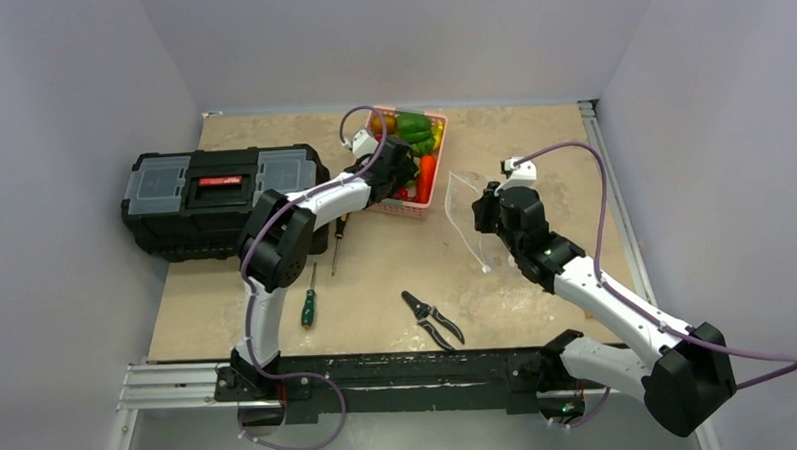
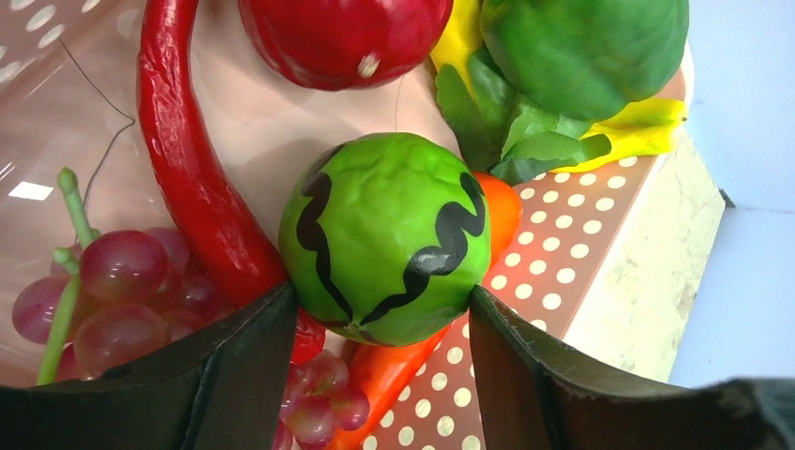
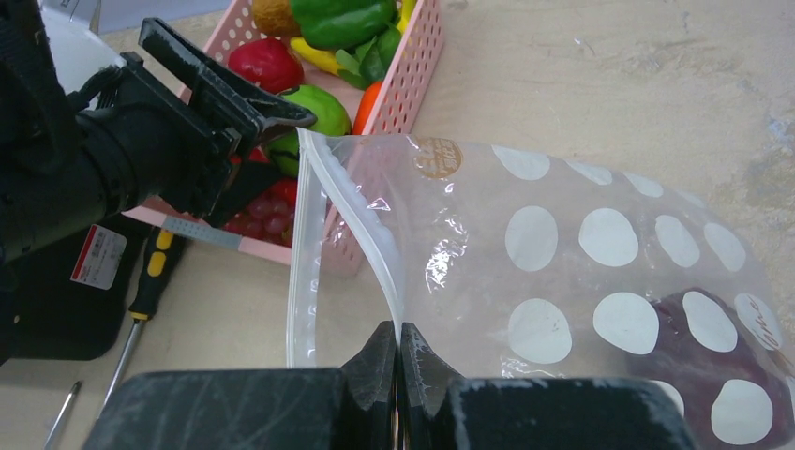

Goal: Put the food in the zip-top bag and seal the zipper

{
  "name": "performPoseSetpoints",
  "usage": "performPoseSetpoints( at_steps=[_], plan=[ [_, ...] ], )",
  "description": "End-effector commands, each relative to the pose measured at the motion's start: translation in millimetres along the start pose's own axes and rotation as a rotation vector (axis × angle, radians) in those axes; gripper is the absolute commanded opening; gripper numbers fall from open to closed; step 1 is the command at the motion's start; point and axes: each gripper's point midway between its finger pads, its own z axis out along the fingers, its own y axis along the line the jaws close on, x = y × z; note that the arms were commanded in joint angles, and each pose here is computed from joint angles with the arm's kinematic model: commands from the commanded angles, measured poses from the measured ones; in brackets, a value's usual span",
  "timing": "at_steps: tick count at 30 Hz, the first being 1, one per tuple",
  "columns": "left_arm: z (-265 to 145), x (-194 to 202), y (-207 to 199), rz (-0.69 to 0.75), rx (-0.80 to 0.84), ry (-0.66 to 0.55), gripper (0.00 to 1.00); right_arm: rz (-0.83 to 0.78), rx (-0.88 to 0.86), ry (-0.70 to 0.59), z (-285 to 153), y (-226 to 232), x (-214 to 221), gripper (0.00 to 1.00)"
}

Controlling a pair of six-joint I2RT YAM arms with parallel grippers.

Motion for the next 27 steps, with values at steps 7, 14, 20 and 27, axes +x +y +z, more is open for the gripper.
performPoseSetpoints(
  at_steps=[7,14,20,27],
  plan=[
    [-54.8,-6.3,-23.4,0.216,0.114,0.038,0.22,0.003,-0.007,-0.07,-5.4,2.7,-16.9,0.0],
    [-100.7,-17.9,-54.2,0.356,0.253,0.072,0.16,-0.005,0.0,-0.069,-3.6,1.3,-15.8,0.0],
    [-151.7,-14.6,-59.1,0.435,0.378,0.16,0.14,-0.012,-0.025,-0.055,-2.1,6.5,-14.3,0.0],
    [-228.7,20.8,-55.6,0.515,0.634,0.414,0.15,-0.026,-0.095,-0.012,0.6,20.0,-6.7,0.0]
  ],
)
